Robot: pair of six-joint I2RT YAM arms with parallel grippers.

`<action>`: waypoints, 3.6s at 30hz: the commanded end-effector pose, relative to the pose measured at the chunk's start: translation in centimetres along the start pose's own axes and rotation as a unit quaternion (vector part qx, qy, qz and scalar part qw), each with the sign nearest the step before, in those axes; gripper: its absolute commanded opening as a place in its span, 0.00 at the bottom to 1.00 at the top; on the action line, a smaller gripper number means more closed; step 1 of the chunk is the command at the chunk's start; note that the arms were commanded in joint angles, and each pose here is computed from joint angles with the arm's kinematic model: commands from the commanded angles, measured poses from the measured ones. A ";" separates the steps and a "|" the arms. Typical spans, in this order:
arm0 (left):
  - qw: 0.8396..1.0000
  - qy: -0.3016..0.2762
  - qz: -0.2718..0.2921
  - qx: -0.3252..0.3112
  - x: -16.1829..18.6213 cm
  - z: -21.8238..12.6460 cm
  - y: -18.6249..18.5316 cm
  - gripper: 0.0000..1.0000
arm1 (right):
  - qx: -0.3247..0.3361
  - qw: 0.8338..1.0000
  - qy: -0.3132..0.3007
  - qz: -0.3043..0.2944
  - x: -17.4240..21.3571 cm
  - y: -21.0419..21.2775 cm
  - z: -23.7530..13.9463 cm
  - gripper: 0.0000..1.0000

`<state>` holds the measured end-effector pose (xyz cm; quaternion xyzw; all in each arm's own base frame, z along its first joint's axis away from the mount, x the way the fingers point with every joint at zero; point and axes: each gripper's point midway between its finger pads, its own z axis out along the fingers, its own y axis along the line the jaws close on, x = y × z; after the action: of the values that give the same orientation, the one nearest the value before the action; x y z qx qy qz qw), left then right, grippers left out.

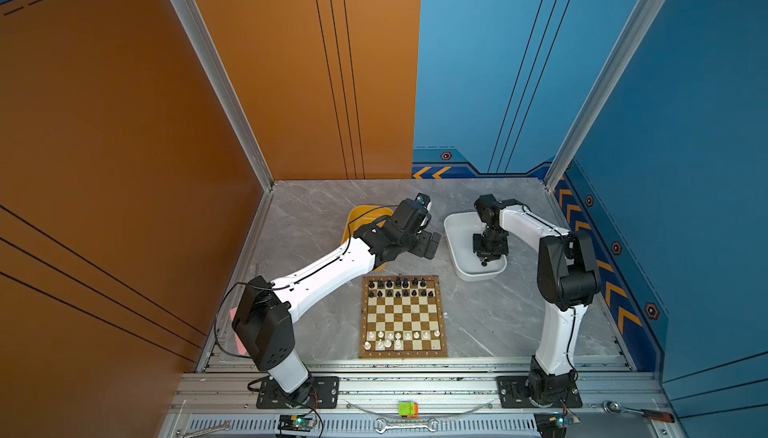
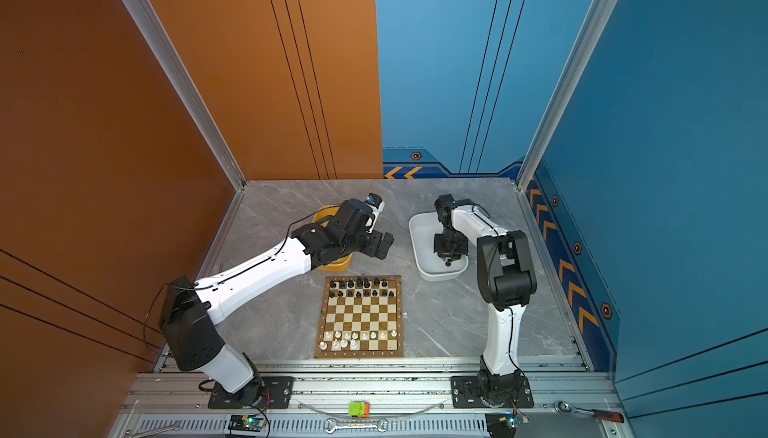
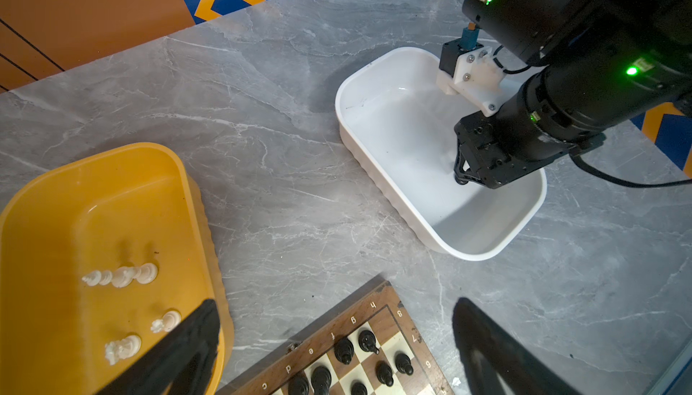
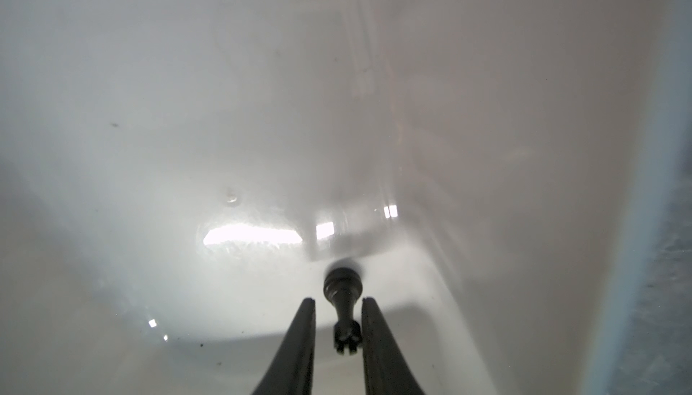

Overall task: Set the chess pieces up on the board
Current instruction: 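Lower right gripper onto the last black piece and close on it, then lift black piece with right gripper over the board's far corner while left gripper lowers, then lower the black piece onto the far-row corner square with right gripper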

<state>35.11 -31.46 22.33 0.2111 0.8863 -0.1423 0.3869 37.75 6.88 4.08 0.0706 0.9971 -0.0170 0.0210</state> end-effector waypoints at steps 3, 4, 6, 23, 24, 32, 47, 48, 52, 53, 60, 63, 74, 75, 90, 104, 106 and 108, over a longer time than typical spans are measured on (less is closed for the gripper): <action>1.000 0.001 0.003 -0.006 -0.4 -0.1 0.6 0.98 | 0.004 1.000 0.013 0.009 0.2 -0.4 1.0 0.23; 1.000 0.001 0.003 -0.006 -0.4 -0.2 0.6 0.98 | 0.004 1.000 0.014 0.009 0.2 -0.4 1.0 0.22; 1.000 0.001 0.002 -0.006 -0.3 -0.3 0.6 0.98 | 0.004 1.000 0.014 0.010 0.3 -0.4 1.0 0.20; 0.998 -0.013 -0.030 -0.052 1.6 -3.1 5.0 0.98 | -0.029 0.997 -0.050 -0.044 0.7 5.2 -7.5 0.04; 0.998 -0.015 -0.034 -0.056 2.0 -3.5 5.4 0.98 | -0.033 0.997 -0.053 -0.049 1.0 5.9 -7.9 0.04; 0.991 -0.021 -0.084 -0.097 6.1 -7.1 10.0 0.98 | -0.049 0.991 -0.062 -0.104 4.4 11.5 -10.1 0.04; 0.986 -0.029 -0.118 -0.116 9.1 -10.3 12.5 0.98 | -0.034 0.986 -0.019 -0.165 10.5 16.3 -6.0 0.04; 0.986 -0.029 -0.117 -0.115 9.1 -10.5 12.5 0.98 | -0.033 0.984 -0.016 -0.172 11.2 16.7 -5.7 0.05; 0.987 -0.026 -0.112 -0.115 9.2 -10.9 12.5 0.98 | -0.036 0.984 -0.011 -0.174 11.9 17.3 -4.8 0.05; 0.987 -0.025 -0.111 -0.115 9.1 -10.9 12.6 0.98 | -0.036 0.984 -0.010 -0.174 12.0 17.3 -4.5 0.05; 0.987 -0.024 -0.107 -0.114 8.8 -11.2 12.6 0.98 | -0.030 0.985 -0.006 -0.171 12.2 17.2 -3.0 0.05; 0.987 -0.025 -0.107 -0.114 8.7 -11.3 12.6 0.98 | -0.030 0.985 -0.008 -0.171 12.0 17.2 -2.7 0.05; 0.987 -0.027 -0.109 -0.117 8.4 -11.5 12.7 0.98 | -0.031 0.986 -0.005 -0.162 11.0 16.7 -1.9 0.06; 0.987 -0.027 -0.110 -0.118 8.4 -11.5 12.7 0.98 | -0.031 0.986 -0.003 -0.162 10.9 16.6 -1.7 0.06; 0.986 -0.023 -0.112 -0.119 8.4 -11.2 12.8 0.98 | -0.038 0.985 0.004 -0.166 11.0 17.1 -1.4 0.08; 0.986 -0.018 -0.109 -0.121 8.5 -10.7 12.9 0.98 | -0.046 0.985 0.000 -0.165 10.6 17.6 -2.0 0.20; 0.987 -0.019 -0.109 -0.120 8.4 -10.7 12.9 0.98 | -0.048 0.985 -0.003 -0.165 10.5 17.7 -2.3 0.22; 0.986 -0.018 -0.110 -0.121 8.4 -10.6 13.0 0.98 | -0.050 0.985 -0.005 -0.165 10.3 17.8 -2.6 0.23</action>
<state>29.10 -13.64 20.97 0.0625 0.9109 -0.0806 0.3998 29.55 25.59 5.20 -0.0933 0.9950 0.0251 0.0238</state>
